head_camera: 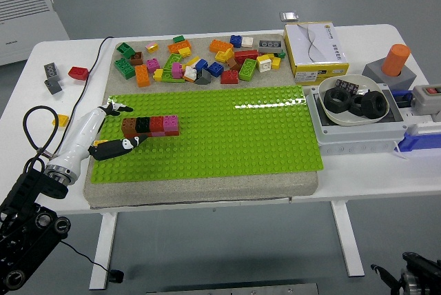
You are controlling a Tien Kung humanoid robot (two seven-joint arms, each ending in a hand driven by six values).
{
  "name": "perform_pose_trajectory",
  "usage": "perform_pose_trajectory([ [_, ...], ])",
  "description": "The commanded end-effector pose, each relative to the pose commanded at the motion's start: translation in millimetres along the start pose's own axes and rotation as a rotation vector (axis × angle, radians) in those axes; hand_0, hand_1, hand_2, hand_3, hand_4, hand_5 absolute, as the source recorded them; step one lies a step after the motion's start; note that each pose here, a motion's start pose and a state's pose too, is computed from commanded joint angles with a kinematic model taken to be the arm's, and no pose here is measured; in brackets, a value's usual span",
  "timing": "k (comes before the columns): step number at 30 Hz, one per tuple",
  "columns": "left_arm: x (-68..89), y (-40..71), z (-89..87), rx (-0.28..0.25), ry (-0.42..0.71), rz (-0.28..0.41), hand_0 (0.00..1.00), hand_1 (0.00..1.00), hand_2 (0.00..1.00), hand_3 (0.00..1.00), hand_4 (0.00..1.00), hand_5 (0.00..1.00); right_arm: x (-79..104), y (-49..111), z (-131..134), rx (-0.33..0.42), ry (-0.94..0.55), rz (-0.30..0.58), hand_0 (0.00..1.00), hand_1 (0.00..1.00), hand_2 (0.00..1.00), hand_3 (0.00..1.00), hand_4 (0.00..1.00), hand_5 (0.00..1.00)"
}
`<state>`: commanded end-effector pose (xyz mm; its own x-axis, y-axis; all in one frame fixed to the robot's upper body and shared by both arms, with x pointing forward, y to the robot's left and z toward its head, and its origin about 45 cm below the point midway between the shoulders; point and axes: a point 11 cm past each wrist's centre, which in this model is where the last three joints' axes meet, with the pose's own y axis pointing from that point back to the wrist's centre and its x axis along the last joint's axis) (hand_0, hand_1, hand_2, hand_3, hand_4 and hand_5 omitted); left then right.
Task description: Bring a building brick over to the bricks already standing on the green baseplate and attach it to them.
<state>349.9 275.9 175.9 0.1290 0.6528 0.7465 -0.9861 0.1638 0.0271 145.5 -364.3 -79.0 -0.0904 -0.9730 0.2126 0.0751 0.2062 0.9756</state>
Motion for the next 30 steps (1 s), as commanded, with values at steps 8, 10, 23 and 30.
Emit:
perform_pose_trajectory([
  [8, 3.6, -4.3, 6.8, -0.026, 0.043, 0.038, 0.797, 0.56, 0.646, 0.634, 0.745, 0.172, -1.5, 1.3, -3.1, 0.006, 0.003, -0.003, 0.597, 0.604, 0.675, 0.843, 0.98, 0.998],
  [10, 3.9, -4.8, 7.0, -0.026, 0.049, 0.041, 0.797, 0.56, 0.646, 0.634, 0.745, 0.172, -2.1, 1.4, -3.2, 0.007, 0.003, -0.004, 0.597, 0.604, 0.675, 0.843, 0.98, 0.998],
  [23, 3.5, -5.6, 6.7, -0.029, 0.074, 0.033, 0.802, 0.562, 0.68, 0.641, 0.745, 0.116, -4.1, 0.9, -2.0, 0.006, 0.005, -0.006, 0.598, 0.605, 0.676, 0.843, 0.976, 0.998],
  [30, 3.3, -5.8, 6.2, -0.033, 0.085, 0.031, 0.812, 0.658, 0.7, 0.646, 0.76, 0.123, -3.9, 0.7, -1.3, 0.004, 0.004, -0.006, 0.597, 0.604, 0.675, 0.843, 0.975, 0.998],
])
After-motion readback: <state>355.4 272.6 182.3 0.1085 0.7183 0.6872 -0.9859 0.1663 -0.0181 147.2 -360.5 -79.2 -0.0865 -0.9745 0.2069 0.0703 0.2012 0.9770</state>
